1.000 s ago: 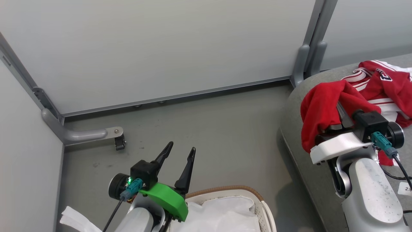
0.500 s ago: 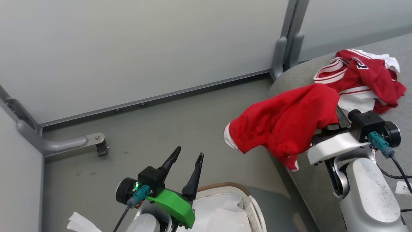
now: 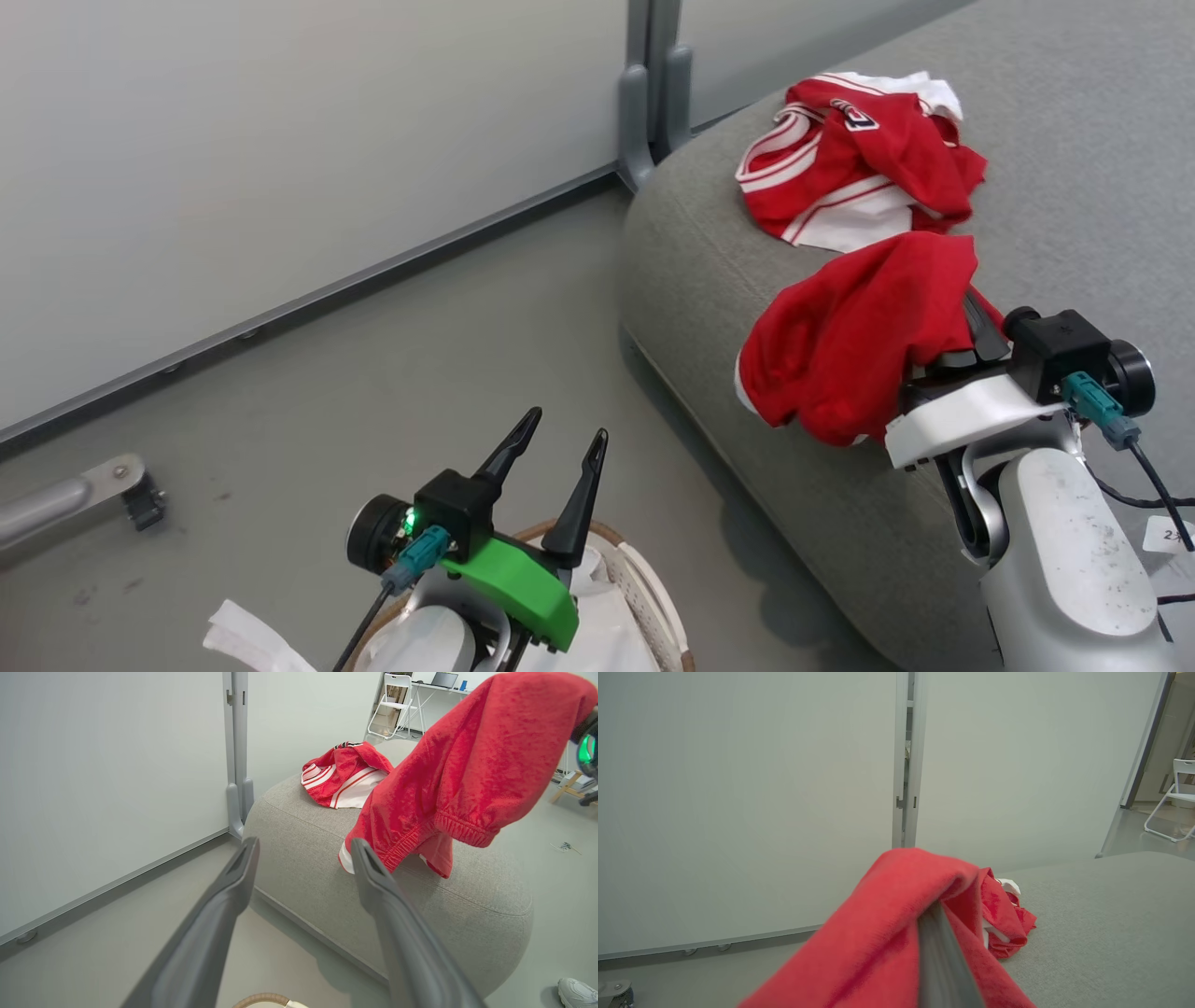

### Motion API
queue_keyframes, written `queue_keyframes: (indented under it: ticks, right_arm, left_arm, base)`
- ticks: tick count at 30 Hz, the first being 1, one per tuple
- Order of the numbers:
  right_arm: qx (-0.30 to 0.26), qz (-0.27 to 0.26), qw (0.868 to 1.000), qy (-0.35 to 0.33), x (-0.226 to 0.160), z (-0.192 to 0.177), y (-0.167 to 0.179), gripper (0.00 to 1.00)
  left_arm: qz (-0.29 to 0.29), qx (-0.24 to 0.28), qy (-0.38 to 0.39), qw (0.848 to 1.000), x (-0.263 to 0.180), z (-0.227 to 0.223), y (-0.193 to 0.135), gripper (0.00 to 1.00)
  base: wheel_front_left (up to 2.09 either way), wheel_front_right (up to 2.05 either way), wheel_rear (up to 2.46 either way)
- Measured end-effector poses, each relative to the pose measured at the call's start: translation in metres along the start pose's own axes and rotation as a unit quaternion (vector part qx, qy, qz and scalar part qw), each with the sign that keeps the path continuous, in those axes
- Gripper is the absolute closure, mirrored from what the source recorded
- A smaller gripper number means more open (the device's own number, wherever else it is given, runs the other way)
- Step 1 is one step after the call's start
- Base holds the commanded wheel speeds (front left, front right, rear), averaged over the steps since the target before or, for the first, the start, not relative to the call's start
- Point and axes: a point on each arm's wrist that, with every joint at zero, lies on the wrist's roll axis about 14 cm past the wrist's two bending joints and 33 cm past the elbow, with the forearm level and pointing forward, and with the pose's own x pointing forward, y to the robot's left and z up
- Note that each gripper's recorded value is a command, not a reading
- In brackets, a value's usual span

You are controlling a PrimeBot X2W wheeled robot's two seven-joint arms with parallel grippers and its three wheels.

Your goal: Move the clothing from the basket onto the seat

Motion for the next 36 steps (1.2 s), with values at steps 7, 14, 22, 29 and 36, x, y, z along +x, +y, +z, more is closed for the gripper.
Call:
queue_keyframes:
  ticks: [7,14,22,29,36]
  right_arm:
    - [-0.022,-0.050,0.998,0.014,-0.018,-0.002,-0.038,1.00]
    - [-0.049,-0.066,0.996,0.021,-0.010,-0.004,-0.052,1.00]
    - [-0.138,-0.053,0.988,-0.039,0.060,0.041,-0.060,1.00]
    - [-0.209,-0.071,0.969,-0.113,0.137,0.110,-0.093,1.00]
    - [-0.251,-0.109,0.950,-0.151,0.198,0.153,-0.126,1.00]
  left_arm:
    - [-0.053,-0.007,0.015,0.998,0.021,-0.013,-0.024,0.00]
    - [-0.072,-0.019,0.027,0.997,0.030,-0.026,-0.025,0.00]
    - [-0.062,-0.021,0.026,0.998,0.038,-0.032,-0.002,0.00]
    - [-0.044,-0.014,0.020,0.999,0.044,-0.036,0.031,0.00]
    - [-0.019,-0.014,0.017,1.000,0.049,-0.047,0.069,0.00]
  base:
    - [0.00,0.00,0.00]
    - [0.00,0.00,0.00]
    - [0.00,0.00,0.00]
    - [0.00,0.00,0.00]
    - [0.00,0.00,0.00]
